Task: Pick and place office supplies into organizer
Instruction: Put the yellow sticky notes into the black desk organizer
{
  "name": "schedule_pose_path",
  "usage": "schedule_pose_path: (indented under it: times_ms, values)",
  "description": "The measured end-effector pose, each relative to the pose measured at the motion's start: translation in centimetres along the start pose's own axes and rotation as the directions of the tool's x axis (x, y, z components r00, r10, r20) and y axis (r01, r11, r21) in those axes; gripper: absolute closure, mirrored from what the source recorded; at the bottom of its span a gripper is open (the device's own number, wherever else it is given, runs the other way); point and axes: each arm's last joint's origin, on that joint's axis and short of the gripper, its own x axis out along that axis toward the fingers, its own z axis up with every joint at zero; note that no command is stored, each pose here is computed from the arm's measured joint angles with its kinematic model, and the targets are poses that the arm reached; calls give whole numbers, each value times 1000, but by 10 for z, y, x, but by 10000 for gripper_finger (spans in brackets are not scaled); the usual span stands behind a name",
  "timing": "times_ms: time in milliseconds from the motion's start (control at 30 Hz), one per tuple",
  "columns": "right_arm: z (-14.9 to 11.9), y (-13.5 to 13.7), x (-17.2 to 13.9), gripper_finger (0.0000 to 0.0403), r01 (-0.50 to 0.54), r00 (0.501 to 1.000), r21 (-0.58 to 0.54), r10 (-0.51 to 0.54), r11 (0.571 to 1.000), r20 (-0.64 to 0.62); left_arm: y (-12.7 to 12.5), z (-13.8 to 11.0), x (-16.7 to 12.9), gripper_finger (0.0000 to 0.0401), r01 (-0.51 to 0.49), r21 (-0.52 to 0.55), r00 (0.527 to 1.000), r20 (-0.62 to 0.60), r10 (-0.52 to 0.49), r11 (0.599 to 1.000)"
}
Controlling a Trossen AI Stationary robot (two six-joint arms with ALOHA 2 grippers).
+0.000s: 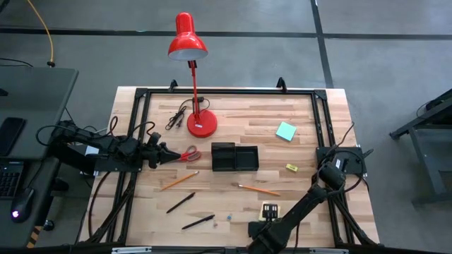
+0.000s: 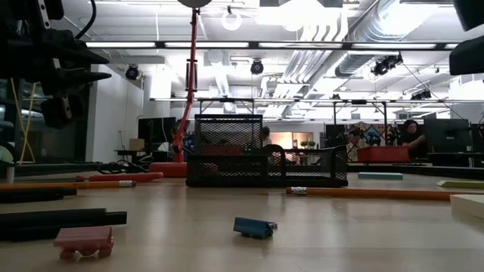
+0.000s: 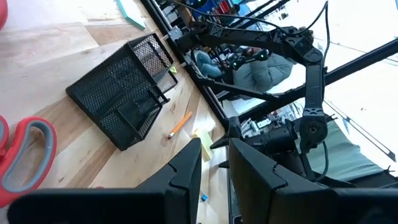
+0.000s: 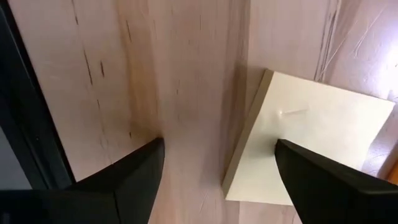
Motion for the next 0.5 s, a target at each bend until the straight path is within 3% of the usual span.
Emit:
schedule_pose_path:
  times_ms: [100, 200, 367, 500]
  values:
    - [4, -2, 1, 147, -4, 1000, 6, 4, 1000, 9, 0, 0, 0, 327, -3, 5, 1000, 7, 3, 1000]
    - [9, -8, 2, 205, -10, 1000, 13, 10, 1000, 1, 0, 1, 0, 327, -8, 6, 1000, 16, 7, 1000]
    - [17, -15, 3, 368, -34, 999, 20, 34, 999, -10, 0, 1, 0, 327, -8, 6, 1000, 17, 8, 1000]
    - [21, -16, 3, 394, -47, 999, 14, 47, 999, 10, 0, 1, 0, 327, -9, 6, 1000, 18, 8, 1000]
